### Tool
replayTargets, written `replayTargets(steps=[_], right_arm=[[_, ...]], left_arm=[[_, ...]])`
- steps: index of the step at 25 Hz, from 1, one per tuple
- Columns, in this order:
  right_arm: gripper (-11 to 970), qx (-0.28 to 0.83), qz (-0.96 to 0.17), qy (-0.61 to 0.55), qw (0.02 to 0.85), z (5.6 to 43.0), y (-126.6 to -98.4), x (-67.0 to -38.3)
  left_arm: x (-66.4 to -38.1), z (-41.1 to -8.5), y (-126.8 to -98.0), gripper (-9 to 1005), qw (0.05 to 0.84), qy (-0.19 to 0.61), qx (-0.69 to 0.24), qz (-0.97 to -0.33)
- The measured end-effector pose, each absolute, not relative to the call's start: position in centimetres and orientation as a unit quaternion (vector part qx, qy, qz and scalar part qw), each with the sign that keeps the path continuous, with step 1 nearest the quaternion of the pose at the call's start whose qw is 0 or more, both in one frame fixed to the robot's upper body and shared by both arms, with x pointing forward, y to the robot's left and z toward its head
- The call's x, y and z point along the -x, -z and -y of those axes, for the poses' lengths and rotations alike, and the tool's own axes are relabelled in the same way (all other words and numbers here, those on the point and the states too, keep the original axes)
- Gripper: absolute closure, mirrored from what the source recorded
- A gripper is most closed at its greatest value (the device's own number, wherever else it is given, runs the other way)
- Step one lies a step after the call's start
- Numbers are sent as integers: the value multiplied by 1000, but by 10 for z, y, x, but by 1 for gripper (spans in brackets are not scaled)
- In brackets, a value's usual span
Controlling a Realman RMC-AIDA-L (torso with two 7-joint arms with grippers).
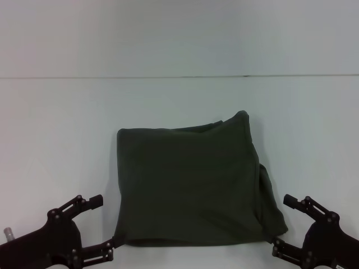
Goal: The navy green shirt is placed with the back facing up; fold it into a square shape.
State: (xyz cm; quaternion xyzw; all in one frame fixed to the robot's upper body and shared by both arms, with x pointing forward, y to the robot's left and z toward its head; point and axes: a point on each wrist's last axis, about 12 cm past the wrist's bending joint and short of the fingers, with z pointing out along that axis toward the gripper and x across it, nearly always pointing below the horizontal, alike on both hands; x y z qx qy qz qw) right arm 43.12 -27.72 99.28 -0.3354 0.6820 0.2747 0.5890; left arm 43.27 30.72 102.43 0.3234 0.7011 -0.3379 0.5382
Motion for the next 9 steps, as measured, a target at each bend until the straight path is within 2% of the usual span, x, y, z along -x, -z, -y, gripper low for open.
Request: replayTargets(steps=[9], right_arm=[[60,342,-676,-277,591,274,-995,-438]], left_arm=[[-433,-308,-1024,46,541,336,-320,-702]])
